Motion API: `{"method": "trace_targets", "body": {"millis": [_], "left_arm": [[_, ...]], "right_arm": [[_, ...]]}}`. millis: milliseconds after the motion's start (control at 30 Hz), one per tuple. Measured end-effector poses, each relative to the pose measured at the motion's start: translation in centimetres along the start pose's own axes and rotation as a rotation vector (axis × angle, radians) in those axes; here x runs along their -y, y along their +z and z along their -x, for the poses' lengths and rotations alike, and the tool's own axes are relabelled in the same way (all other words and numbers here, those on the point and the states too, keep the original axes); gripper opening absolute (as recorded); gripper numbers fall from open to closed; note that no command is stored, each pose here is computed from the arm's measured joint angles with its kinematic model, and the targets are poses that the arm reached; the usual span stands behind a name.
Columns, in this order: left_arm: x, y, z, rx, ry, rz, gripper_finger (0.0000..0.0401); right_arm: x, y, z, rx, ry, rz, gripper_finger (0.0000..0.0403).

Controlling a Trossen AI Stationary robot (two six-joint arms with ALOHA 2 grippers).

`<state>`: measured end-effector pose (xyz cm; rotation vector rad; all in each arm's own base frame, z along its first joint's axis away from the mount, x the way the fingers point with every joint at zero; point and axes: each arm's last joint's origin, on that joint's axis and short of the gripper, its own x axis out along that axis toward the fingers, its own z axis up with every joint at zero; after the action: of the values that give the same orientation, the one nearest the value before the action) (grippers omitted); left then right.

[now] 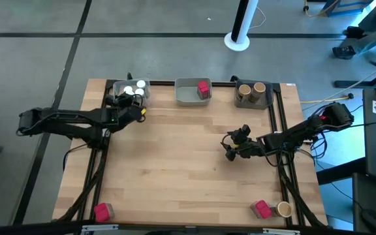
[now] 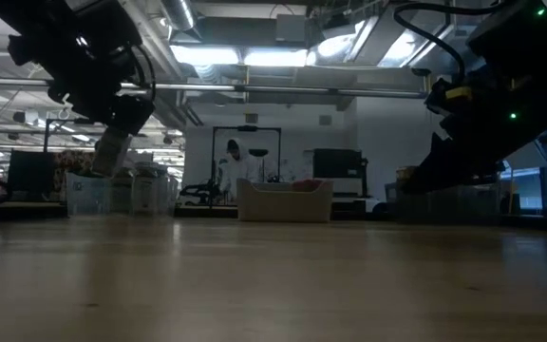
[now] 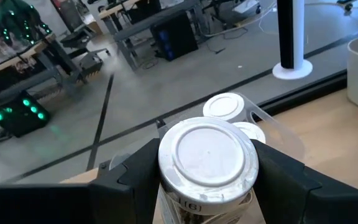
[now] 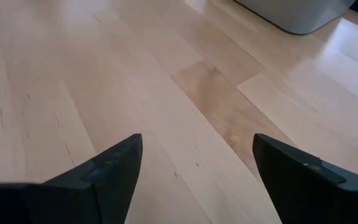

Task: Sort spices by type
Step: Put the white seasoning bottle into the transparent bin

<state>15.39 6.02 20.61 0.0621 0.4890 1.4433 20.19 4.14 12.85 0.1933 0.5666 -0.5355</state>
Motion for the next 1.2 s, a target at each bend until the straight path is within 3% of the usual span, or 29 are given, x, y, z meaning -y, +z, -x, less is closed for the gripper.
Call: {"method": "trace_targets", "body": {"millis": [533, 667, 1200], "left_arm": [[-0.2, 0.9, -2.1, -0.024, -0.007, -0.013, 0.0196], [-0.1, -0.5, -3.2, -0.014, -0.061, 0.024, 0.0196], [-0.4, -3.6, -4.2, -0.055, -0.09, 0.165, 0.0196]], "right_arm": [[0.0, 0.0, 0.0, 0.003, -0.005, 0.01, 0.0303], [0.0, 0.0, 0.0, 0.003, -0.005, 0.011, 0.0303], [0.1, 0.1, 0.0, 0.021, -0.032, 0.012, 0.0303]]}}
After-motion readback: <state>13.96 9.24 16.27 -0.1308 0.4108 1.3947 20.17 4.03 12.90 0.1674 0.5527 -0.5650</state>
